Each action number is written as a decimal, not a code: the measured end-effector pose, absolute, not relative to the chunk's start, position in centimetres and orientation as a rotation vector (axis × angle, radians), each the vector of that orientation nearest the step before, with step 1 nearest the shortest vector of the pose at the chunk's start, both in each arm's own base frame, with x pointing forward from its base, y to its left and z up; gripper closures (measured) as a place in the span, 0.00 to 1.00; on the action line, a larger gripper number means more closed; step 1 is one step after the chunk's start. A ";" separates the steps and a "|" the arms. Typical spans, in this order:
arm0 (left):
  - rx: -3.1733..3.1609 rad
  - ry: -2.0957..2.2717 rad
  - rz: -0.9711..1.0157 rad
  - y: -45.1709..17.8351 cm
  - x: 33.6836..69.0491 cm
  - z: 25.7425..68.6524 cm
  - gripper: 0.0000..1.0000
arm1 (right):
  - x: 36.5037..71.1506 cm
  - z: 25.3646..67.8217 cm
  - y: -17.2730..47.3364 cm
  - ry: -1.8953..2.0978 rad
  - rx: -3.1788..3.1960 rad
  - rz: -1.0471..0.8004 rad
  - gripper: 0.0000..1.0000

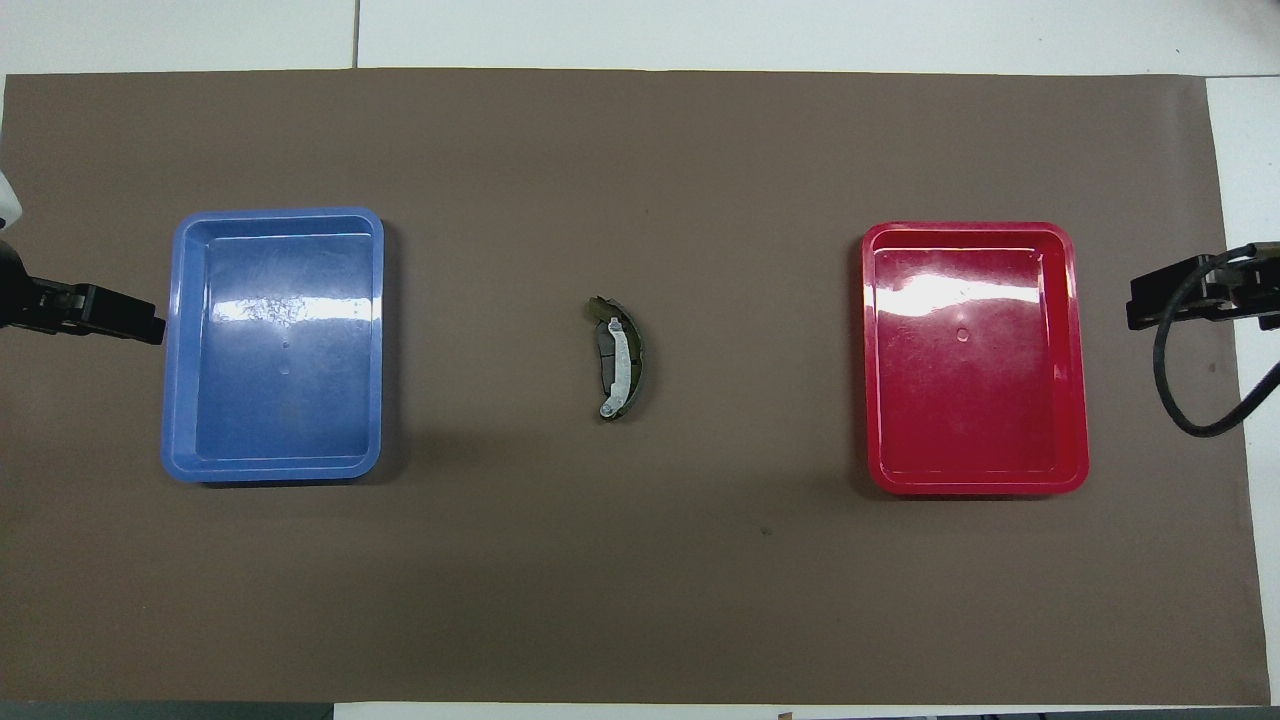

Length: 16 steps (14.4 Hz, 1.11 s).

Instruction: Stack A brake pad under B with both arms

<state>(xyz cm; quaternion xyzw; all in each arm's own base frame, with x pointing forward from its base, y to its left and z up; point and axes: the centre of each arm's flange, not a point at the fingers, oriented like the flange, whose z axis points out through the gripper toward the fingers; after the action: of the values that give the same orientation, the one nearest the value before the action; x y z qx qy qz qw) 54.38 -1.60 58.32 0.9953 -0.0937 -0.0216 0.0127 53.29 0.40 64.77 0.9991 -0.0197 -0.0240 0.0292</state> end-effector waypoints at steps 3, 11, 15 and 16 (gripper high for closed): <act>3.102 -0.292 -0.067 -1.6 54.4 58.3 0.00 | 53.3 64.7 0.8 -0.058 3.129 -0.078 0.00; 3.102 -0.292 -0.067 -1.6 54.4 58.3 0.00 | 53.3 64.7 0.7 -0.035 3.124 -0.081 0.00; 3.102 -0.292 -0.067 -1.6 54.4 58.3 0.00 | 53.2 64.7 0.7 -0.031 3.121 -0.087 0.00; 3.102 -0.292 -0.067 -1.6 54.4 58.3 0.00 | 53.2 64.7 0.7 -0.031 3.121 -0.087 0.00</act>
<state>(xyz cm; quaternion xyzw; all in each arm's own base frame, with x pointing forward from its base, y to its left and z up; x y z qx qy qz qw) 54.38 -1.60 58.32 0.9953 -0.0937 -0.0216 0.0127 53.22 0.68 64.70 0.9995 -0.0098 -0.0278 0.0094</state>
